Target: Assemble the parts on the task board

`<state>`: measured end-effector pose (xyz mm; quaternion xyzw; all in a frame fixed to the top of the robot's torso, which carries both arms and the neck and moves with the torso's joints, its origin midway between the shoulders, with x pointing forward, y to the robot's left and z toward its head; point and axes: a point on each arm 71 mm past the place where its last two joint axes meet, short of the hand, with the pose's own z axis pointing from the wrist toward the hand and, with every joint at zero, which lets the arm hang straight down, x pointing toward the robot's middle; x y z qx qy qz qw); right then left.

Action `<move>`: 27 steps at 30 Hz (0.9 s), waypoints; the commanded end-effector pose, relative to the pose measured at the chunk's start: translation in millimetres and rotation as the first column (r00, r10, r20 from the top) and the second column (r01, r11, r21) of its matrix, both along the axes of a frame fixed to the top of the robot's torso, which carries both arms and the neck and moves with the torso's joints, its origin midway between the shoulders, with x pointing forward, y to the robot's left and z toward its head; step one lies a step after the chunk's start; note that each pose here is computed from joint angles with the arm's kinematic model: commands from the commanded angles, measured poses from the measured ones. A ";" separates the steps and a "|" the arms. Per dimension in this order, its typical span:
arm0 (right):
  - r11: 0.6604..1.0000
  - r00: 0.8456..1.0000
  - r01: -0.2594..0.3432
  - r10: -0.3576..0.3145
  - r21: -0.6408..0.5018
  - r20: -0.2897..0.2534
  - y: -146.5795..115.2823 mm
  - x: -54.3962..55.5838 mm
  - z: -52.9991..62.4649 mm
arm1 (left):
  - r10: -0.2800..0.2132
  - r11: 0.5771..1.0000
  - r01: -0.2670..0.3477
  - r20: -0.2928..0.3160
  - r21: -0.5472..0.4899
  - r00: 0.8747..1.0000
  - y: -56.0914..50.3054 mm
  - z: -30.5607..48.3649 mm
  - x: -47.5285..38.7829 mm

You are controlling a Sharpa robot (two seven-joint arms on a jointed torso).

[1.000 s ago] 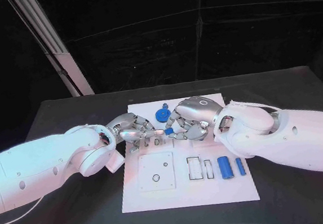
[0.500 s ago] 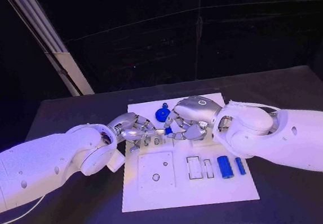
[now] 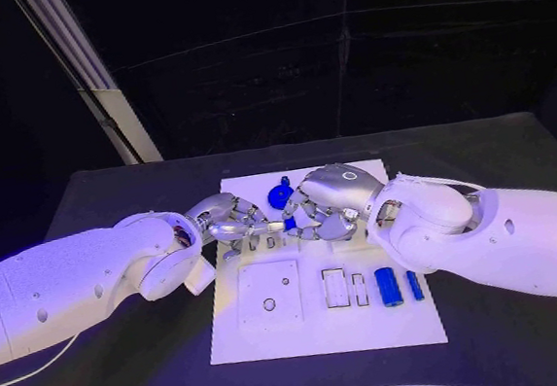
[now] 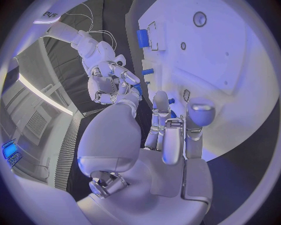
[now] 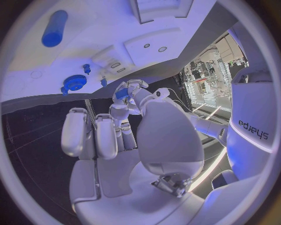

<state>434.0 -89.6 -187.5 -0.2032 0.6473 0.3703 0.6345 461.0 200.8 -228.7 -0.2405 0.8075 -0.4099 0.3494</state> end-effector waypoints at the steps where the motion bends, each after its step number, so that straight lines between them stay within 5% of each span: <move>1: 1.000 0.999 -0.007 0.007 0.029 0.033 2.4 -1.8 5.5 | -0.004 1.000 0.004 -0.013 0.014 1.000 0.2 -1.3 -0.3; 27: 0.999 0.999 -0.028 0.027 0.032 0.031 8.0 -7.0 7.7 | 0.008 1.000 -0.007 -0.017 0.023 1.000 2.1 -2.1 0.9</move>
